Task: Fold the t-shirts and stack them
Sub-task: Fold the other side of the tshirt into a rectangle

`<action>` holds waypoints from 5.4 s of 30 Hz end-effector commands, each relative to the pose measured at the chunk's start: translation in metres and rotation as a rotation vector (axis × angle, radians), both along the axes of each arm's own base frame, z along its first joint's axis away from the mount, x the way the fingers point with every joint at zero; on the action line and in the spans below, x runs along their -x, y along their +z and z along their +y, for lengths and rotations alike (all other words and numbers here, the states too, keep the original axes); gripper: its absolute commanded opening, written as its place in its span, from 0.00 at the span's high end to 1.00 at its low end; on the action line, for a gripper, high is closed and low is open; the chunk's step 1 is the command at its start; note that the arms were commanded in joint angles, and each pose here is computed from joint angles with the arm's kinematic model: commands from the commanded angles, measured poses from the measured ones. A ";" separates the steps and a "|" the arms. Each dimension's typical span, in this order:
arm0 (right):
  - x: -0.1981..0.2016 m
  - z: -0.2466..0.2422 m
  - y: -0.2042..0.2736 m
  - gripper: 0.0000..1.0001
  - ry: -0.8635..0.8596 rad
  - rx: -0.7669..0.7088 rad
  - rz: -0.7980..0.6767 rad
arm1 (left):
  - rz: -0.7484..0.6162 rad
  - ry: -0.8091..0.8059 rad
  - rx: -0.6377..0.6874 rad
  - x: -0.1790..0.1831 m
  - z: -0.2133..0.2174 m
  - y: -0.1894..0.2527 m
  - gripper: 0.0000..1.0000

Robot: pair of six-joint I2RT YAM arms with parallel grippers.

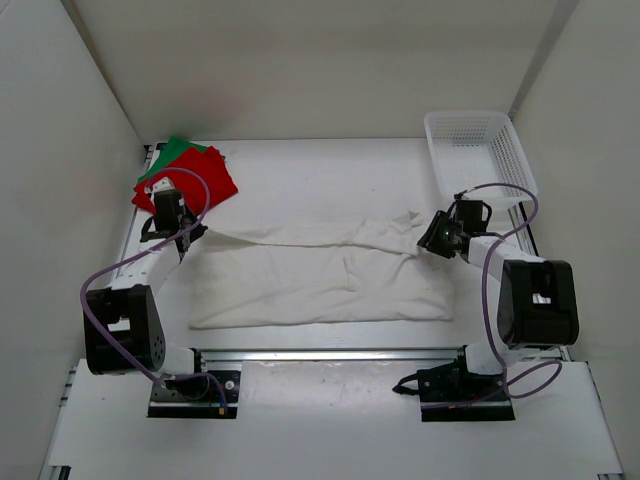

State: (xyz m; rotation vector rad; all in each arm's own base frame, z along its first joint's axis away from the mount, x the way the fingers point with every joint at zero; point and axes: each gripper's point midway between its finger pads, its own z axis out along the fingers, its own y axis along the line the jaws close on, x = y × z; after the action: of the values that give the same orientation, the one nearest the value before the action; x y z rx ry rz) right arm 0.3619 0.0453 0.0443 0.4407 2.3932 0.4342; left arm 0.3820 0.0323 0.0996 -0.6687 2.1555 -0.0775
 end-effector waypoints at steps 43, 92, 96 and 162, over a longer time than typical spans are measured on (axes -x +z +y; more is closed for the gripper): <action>0.047 -0.026 0.110 1.00 -0.071 0.041 -0.320 | -0.054 0.010 0.014 0.022 0.001 0.018 1.00; 0.086 0.058 0.083 1.00 0.205 -0.006 -0.305 | -0.204 -0.208 0.198 0.042 -0.115 0.032 0.54; 0.052 0.086 0.077 0.96 0.333 -0.022 -0.315 | -0.205 -0.413 0.225 0.067 -0.180 0.025 0.55; 0.158 0.180 0.019 1.00 0.528 -0.095 -0.081 | -0.205 -0.706 0.444 0.136 -0.255 0.016 0.56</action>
State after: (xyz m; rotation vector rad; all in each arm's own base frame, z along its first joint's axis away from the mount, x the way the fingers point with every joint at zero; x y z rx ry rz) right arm 0.1995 0.2186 0.0619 -0.2180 2.4190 0.7704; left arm 0.2390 -0.2153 0.0922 -0.1026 2.1488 -0.9294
